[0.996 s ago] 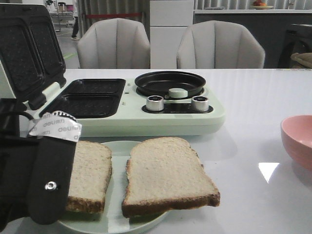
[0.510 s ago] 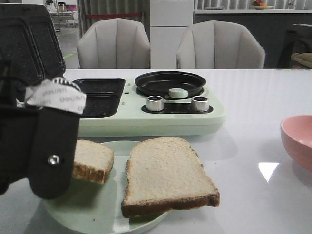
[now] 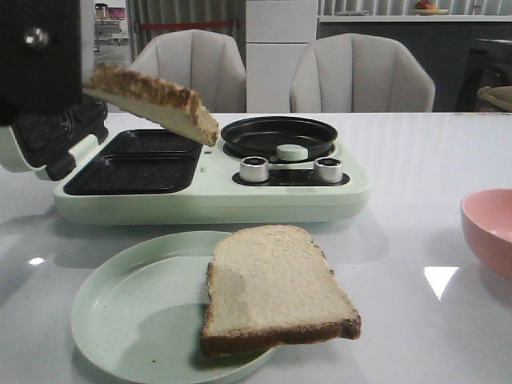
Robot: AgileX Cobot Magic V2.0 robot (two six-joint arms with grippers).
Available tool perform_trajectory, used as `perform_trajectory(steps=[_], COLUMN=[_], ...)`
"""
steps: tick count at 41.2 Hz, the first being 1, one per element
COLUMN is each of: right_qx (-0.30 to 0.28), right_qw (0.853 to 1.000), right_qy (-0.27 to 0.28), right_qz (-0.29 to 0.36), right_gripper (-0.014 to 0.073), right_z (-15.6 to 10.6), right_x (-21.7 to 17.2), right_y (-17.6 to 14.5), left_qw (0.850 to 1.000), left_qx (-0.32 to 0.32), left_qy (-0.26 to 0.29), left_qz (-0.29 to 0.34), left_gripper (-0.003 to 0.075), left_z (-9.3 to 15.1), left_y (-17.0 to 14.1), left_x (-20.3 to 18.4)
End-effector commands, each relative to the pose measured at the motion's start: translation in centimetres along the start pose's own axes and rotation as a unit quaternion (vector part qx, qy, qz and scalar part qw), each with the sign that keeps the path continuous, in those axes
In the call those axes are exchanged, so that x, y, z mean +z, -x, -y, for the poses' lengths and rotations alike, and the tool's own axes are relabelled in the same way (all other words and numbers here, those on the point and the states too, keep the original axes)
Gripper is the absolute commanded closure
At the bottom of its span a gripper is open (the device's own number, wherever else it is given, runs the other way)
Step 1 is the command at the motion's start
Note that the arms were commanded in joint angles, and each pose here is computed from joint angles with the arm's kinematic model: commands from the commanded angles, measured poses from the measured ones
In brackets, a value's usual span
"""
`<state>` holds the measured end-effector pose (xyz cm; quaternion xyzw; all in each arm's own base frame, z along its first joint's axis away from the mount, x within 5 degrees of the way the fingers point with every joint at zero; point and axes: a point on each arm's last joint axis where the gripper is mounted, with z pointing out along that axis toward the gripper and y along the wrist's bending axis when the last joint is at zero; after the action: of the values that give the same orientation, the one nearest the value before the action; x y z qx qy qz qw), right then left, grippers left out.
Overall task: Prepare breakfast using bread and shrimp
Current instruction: 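Carry the bread with the left gripper into the farther waffle compartment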
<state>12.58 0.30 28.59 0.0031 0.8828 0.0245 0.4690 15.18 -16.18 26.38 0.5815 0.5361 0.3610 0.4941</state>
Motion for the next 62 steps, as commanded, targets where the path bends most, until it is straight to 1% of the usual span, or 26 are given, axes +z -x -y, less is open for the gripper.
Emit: perform_trajectory(steps=[1,8,15,19,25,30,39,49,56,62], right_qx=[0.001,0.001,0.001,0.001,0.001,0.001,0.001,0.001,0.001,0.001], right_qw=[0.999,0.999,0.999,0.999,0.999,0.999,0.999,0.999,0.999,0.999], right_qy=[-0.004,-0.004,-0.004,-0.004,-0.004,-0.004,-0.004,-0.004,-0.004,-0.004], right_qz=[0.054,0.054,0.054,0.054,0.054,0.054,0.054,0.054,0.054,0.054], right_gripper=[0.0024,0.0024,0.0024,0.0024,0.0024,0.0024,0.0024,0.0024,0.0024,0.0024], right_z=[0.1,0.1,0.1,0.1,0.1,0.1,0.1,0.1,0.1,0.1], right_x=[-0.6,-0.6,-0.6,-0.6,-0.6,-0.6,-0.6,-0.6,-0.6,-0.6], right_y=[1.7,1.7,1.7,1.7,1.7,1.7,1.7,1.7,1.7,1.7], left_qw=[0.998,0.995,0.991,0.989,0.989,0.99,0.99,0.988,0.987,0.988], left_qx=[-0.025,-0.077,-0.111,-0.123,-0.128,-0.125,-0.122,-0.123,-0.121,-0.116], left_qy=[0.059,0.056,0.057,0.064,0.073,0.065,0.059,0.058,0.041,0.004], left_qz=[0.008,0.023,0.046,0.049,0.022,0.006,-0.032,-0.067,-0.094,-0.103], left_gripper=[0.0622,0.0622,0.0622,0.0622,0.0622,0.0622,0.0622,0.0622,0.0622,0.0622], left_z=[-3.6,-7.2,-10.3,-11.7,-12.8,-12.9,-12.9,-12.5,-10.8,-8.3], left_y=[0.0,-1.0,-2.4,-3.2,-3.6,-3.3,-2.8,-3.4,-4.9,-6.3], left_x=[0.6,2.7,4.0,4.5,6.5,9.0,14.7,20.4,23.9,26.2])
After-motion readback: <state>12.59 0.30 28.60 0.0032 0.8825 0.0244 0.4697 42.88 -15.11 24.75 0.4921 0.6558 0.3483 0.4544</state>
